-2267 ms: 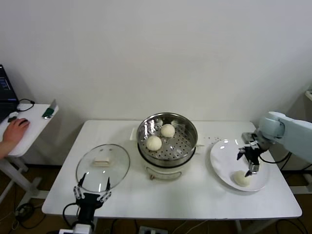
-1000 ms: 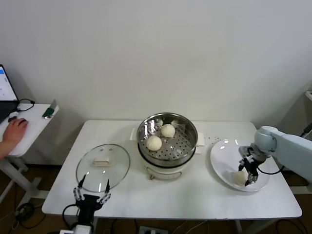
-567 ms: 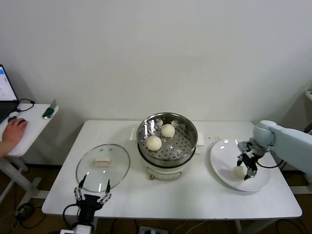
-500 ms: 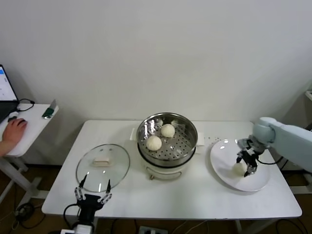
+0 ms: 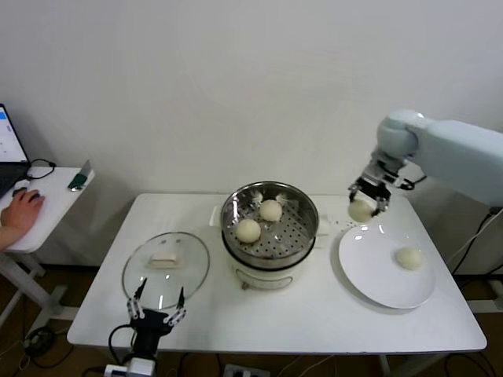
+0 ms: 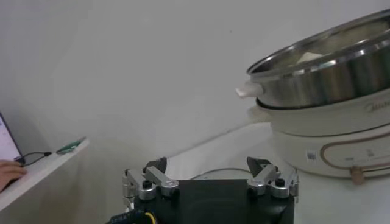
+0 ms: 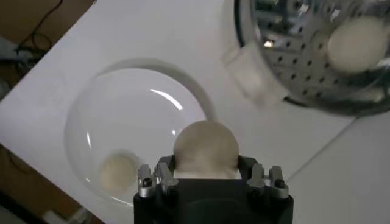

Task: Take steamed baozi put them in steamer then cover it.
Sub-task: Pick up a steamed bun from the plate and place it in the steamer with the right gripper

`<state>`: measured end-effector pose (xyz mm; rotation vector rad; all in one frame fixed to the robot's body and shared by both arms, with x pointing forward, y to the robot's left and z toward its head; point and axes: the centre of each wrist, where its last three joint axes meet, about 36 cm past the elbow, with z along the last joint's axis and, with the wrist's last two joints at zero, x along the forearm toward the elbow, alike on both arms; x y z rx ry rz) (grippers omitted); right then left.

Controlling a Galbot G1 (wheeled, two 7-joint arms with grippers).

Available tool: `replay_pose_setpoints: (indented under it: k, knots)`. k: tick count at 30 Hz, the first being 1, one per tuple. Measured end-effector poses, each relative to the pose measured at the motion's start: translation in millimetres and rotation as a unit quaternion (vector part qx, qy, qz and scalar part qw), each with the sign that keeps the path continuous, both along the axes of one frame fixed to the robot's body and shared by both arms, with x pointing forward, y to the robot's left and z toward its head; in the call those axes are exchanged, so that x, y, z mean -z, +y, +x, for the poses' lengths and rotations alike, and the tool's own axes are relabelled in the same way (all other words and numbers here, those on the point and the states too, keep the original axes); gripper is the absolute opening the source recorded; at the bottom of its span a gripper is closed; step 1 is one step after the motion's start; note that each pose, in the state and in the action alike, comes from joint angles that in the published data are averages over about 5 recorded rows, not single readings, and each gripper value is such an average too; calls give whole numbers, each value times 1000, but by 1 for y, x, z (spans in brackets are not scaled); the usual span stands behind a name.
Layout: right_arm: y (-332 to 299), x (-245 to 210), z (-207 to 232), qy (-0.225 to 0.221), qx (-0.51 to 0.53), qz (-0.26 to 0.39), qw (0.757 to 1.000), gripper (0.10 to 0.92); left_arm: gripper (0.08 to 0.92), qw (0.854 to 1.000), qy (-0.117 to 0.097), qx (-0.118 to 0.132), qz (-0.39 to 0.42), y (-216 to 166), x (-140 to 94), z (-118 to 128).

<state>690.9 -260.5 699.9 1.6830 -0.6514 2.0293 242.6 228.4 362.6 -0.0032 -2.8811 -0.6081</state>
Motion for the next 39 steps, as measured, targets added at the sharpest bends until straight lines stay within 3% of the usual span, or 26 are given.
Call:
replay_pose_setpoints:
  k: [8,20,39]
  knots:
    - [81,-14,-1,-7,-117,-24,993,677,823,1000,8,-4,1,1,3,-5]
    - [187,51,-21,32,-254,-55,965,679,823,1000,7,-4,3,5,3,-4]
    - [226,105,-47,74,-318,-66,943,713,823,1000,11,-3,4,7,5,-5]
